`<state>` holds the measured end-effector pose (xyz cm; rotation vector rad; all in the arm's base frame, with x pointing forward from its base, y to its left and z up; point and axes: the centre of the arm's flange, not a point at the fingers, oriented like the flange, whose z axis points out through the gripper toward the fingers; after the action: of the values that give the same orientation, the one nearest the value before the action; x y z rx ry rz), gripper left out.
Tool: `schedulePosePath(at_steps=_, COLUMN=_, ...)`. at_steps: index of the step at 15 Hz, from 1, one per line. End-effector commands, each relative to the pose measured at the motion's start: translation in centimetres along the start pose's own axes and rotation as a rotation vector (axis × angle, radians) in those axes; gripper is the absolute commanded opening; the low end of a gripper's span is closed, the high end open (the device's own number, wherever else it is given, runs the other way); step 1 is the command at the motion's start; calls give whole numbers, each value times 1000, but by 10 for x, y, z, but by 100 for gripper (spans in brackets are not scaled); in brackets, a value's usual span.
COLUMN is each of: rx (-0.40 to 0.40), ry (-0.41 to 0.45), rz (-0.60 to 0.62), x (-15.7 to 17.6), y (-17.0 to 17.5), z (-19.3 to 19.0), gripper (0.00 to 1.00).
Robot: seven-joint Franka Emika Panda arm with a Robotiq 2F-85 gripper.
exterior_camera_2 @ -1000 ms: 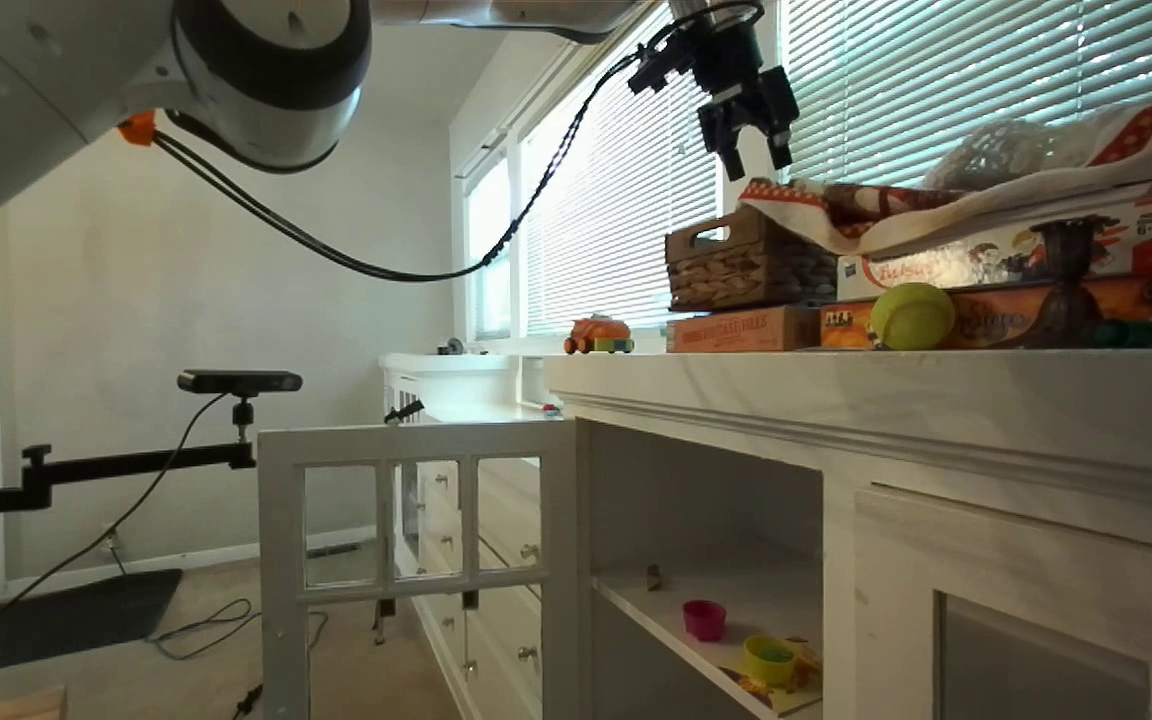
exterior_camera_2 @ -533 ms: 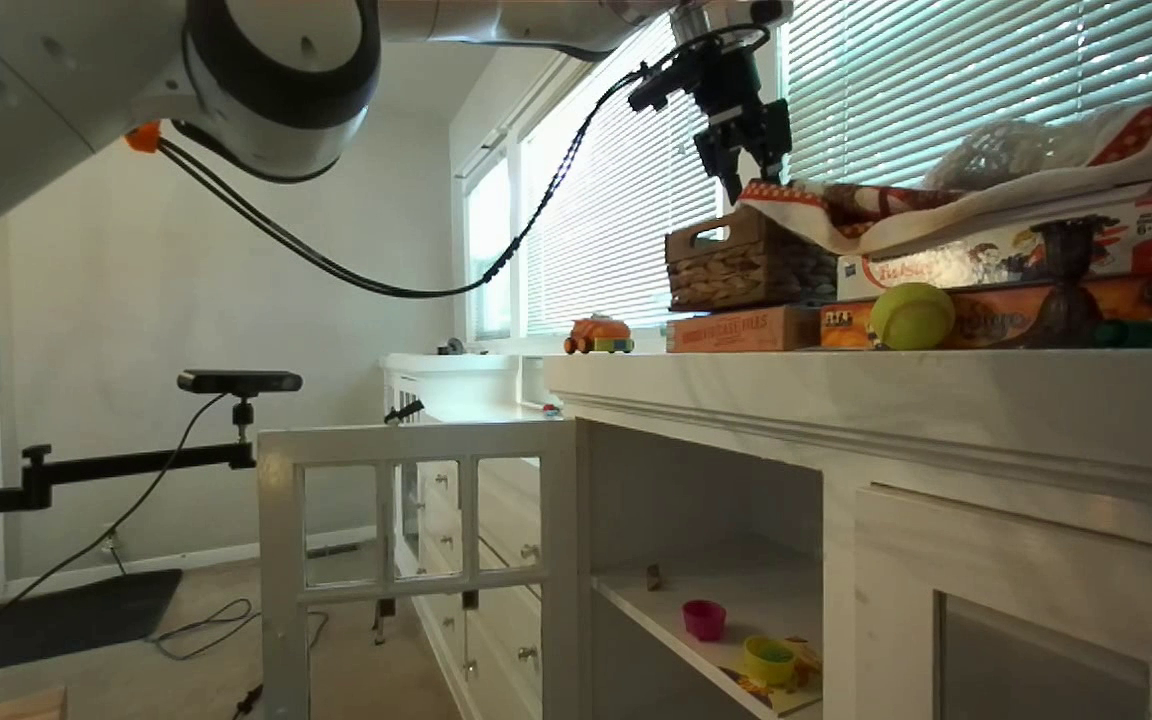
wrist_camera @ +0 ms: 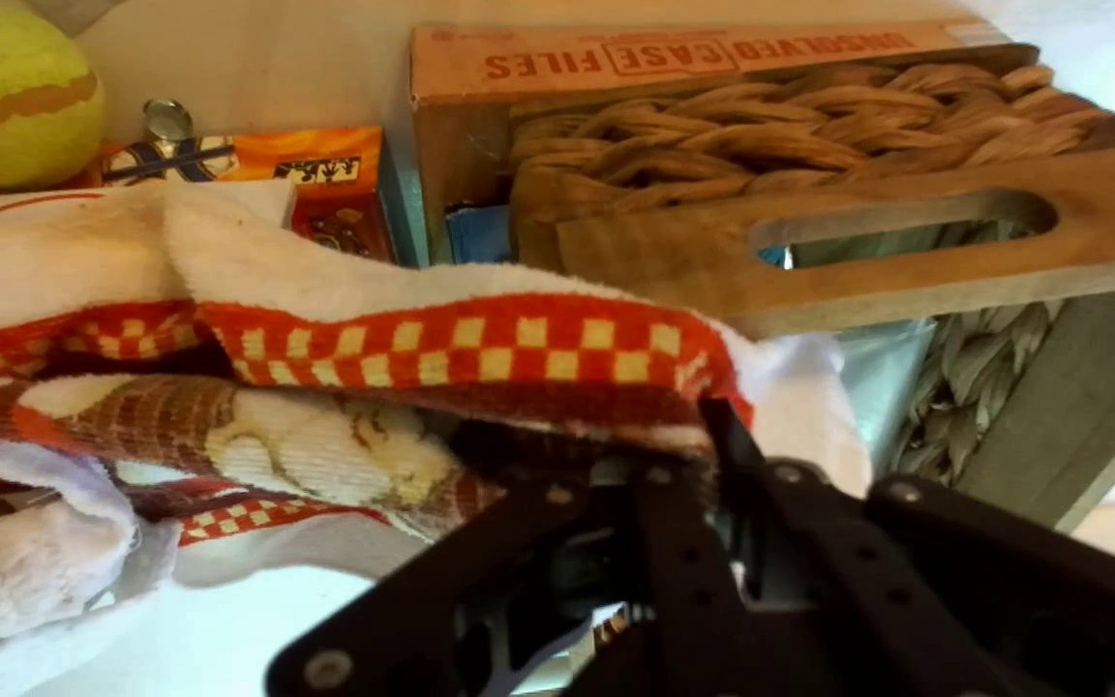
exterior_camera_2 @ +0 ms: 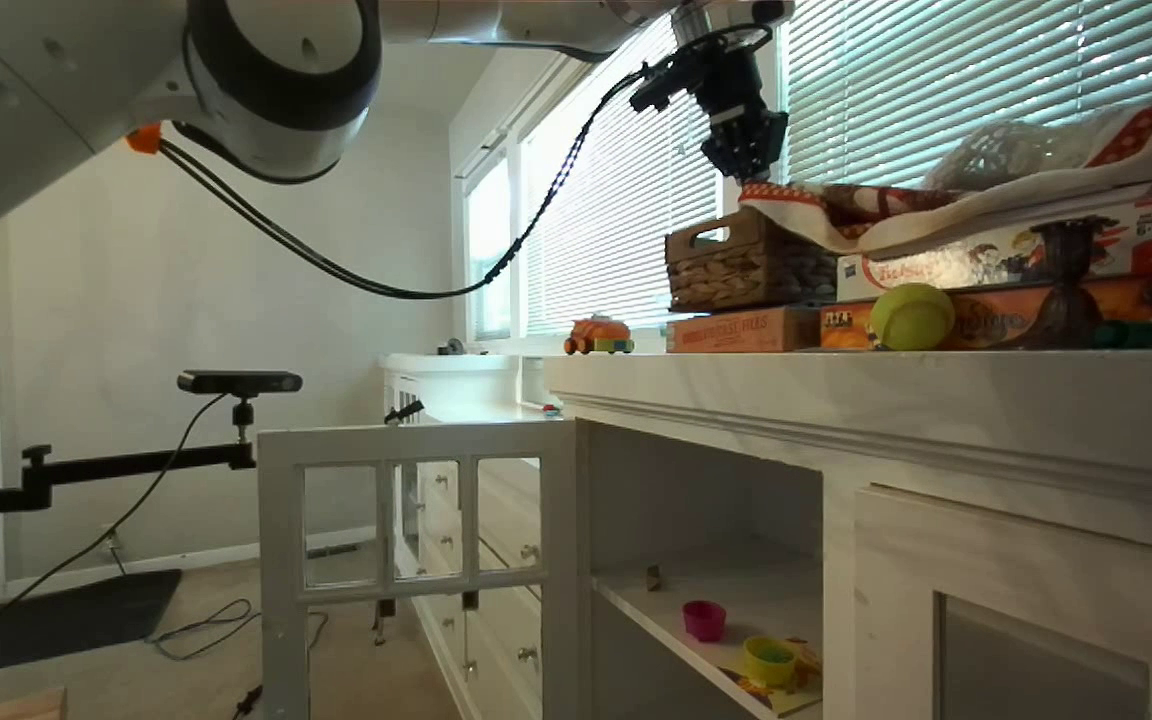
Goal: Remove the cloth from the basket
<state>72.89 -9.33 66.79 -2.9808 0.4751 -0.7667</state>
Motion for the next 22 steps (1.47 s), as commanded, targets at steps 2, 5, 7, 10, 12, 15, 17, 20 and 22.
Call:
schedulePosePath(at_steps=2, rx=29, ry=70, rz=5, x=58, y=0, z=-35, gripper=0)
schedulePosePath(at_steps=5, rx=26, ry=147, rz=25, x=64, y=18, z=-69, gripper=1)
schedulePosePath(at_steps=7, rx=18, ry=203, rz=44, x=69, y=34, z=-93, gripper=1)
schedulePosePath(at_steps=10, rx=-1, ry=268, rz=85, x=76, y=64, z=-119, gripper=1)
schedulePosePath(at_steps=12, rx=-19, ry=305, rz=120, x=81, y=87, z=-129, gripper=1)
schedulePosePath(at_steps=15, rx=-56, ry=357, rz=185, x=86, y=118, z=-136, gripper=1)
schedulePosePath(at_steps=17, rx=-77, ry=402, rz=232, x=88, y=135, z=-143, gripper=1)
schedulePosePath(at_steps=20, rx=-106, ry=472, rz=287, x=90, y=151, z=-150, gripper=1)
schedulePosePath(at_steps=22, rx=-121, ry=512, rz=318, x=91, y=159, z=-153, gripper=1)
